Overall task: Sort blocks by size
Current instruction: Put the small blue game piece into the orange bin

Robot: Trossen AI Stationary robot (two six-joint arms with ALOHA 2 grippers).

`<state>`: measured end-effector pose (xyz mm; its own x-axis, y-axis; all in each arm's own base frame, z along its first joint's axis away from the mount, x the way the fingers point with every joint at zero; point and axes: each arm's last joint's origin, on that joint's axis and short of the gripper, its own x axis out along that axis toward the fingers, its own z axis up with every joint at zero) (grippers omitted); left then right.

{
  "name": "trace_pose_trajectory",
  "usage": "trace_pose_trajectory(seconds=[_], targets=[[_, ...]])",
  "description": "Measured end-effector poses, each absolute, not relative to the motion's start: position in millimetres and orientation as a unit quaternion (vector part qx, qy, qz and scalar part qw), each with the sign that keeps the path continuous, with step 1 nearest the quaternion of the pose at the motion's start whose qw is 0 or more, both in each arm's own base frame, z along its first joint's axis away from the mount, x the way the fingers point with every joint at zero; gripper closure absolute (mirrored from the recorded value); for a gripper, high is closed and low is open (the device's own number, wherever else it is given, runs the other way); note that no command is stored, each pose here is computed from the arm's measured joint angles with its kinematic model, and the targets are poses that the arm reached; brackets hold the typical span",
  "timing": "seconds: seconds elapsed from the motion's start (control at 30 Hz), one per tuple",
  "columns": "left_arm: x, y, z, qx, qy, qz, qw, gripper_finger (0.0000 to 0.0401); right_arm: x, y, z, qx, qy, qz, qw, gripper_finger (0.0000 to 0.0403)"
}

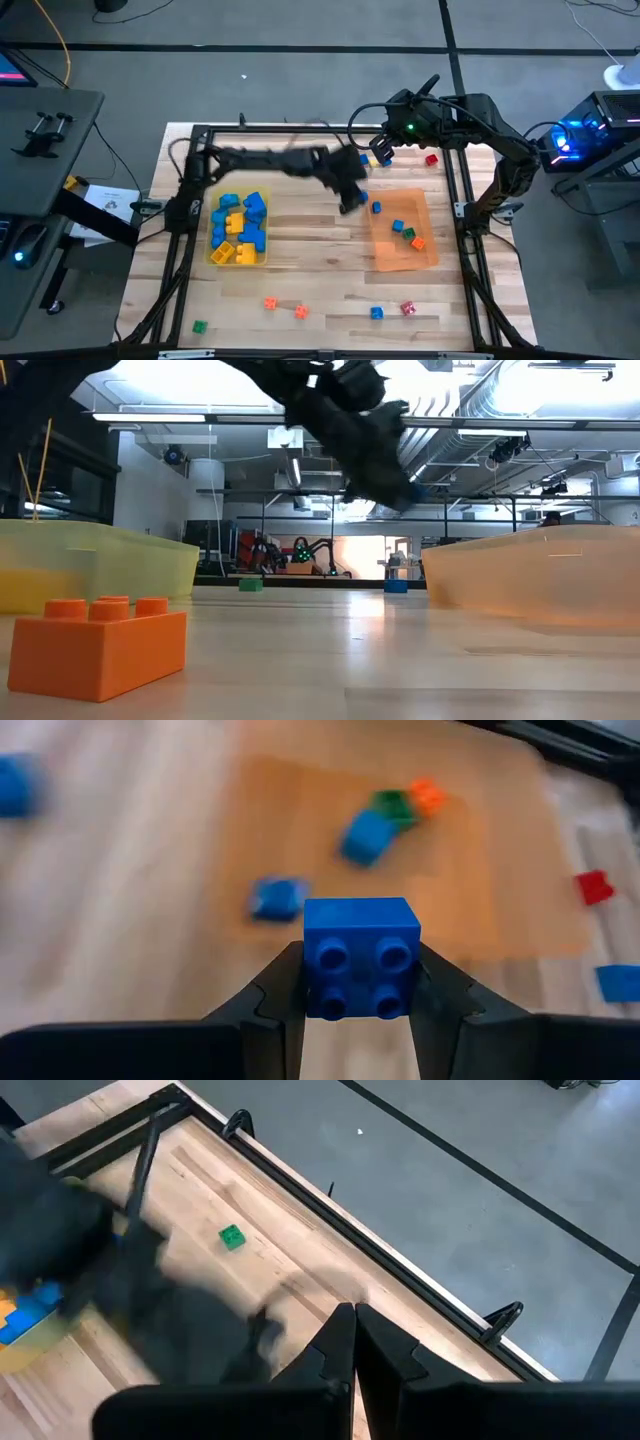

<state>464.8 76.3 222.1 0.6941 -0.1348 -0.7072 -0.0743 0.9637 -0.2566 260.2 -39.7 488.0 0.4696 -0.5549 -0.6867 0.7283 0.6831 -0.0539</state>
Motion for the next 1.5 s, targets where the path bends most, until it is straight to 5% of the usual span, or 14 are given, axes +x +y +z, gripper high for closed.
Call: trace_pose_trajectory(seconds=[0.3, 0.57, 0.7, 1.03, 1.2, 1.5], targets=[[502.9, 42.6, 209.3, -0.108, 0.257, -0.016, 0.96, 0.0297, 260.2, -40.2, 488.0, 0.134, 0.345, -0.383, 0.846, 0.0402], [499.7, 53.5, 212.7, -0.098, 0.261, 0.015, 0.96, 0.0122, 260.0, -40.2, 488.0, 0.138, 0.343, -0.385, 0.846, 0.0402], [490.5, 67.7, 221.9, -0.132, 0.279, 0.024, 0.951, 0.0081, 259.9, -40.6, 488.3, 0.132, 0.341, -0.39, 0.845, 0.0402], [432.7, 56.4, 242.2, -0.188, 0.414, -0.098, 0.885, 0.0078, 262.6, -26.8, 486.5, 0.127, 0.385, -0.286, 0.868, 0.0402], [382.3, 33.9, 258.7, -0.218, 0.33, -0.084, 0.915, 0.0078, 264.1, -4.5, 486.2, 0.104, 0.401, -0.226, 0.882, 0.0402], [248.8, -5.2, 305.2, -0.322, 0.096, 0.083, 0.938, 0.0078, 275.1, 30.7, 465.2, 0.028, 0.453, -0.123, 0.883, 0.0402]])
